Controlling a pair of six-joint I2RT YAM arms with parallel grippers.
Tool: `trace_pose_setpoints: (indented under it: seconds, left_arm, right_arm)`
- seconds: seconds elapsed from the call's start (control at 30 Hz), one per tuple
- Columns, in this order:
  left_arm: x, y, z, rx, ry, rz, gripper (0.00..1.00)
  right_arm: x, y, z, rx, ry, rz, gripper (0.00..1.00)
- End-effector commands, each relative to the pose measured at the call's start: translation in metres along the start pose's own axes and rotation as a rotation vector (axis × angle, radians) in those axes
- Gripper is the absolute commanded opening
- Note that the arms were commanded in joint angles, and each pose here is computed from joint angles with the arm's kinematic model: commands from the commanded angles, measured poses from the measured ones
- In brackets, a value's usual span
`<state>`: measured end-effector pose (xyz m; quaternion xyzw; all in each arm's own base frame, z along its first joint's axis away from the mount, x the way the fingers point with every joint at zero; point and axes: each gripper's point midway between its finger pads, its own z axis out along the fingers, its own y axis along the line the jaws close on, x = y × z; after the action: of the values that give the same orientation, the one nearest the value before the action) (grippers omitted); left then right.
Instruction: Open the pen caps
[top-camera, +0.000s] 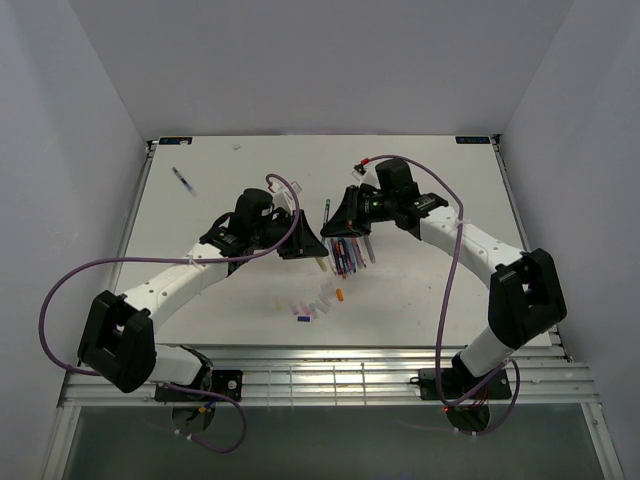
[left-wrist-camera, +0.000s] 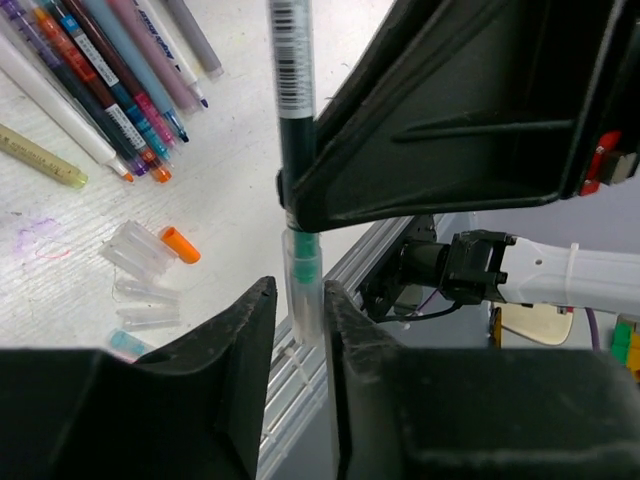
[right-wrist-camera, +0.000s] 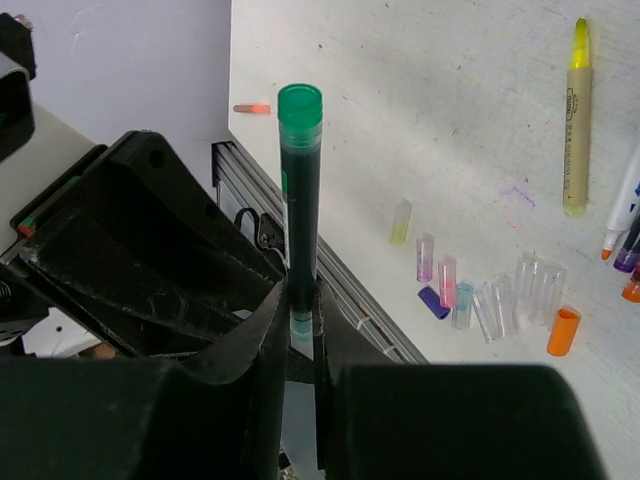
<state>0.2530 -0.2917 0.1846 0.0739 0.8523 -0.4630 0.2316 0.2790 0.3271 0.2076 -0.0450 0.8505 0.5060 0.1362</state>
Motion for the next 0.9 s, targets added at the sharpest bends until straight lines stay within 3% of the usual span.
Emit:
trace_pose_setpoints:
  seconds: [0.0, 0.37, 0.5, 0.63, 0.87]
  left_arm:
    - [-0.003, -0.004, 0.0, 0.011, -0.003, 0.033, 0.35]
    - [0.009, 0.01, 0.001, -0.033, 0.036, 0.017, 0.01]
    - [0.02, 0.011, 0.0, -0.018, 0.071, 0.008, 0.0]
    - [0.025, -0.006, -0.007, 0.077, 0.082, 0.054, 0.0]
    - [0.026, -0.015, -0.028, 0.106, -0.031, 0.071, 0.0]
  right_arm:
    - [-0.006, 0.012, 0.004, -0.043, 0.0, -0.031, 0.08]
    - [-0.016, 0.007, 0.017, -0.03, 0.021, -0.029, 0.08]
    - [-0.03, 0.006, 0.028, -0.035, 0.005, -0.019, 0.08]
    - [-0.041, 0.039, 0.033, -0.235, 0.003, -0.054, 0.08]
    - [-0.055, 0.074, 0.035, -0.452, 0.007, -0.114, 0.08]
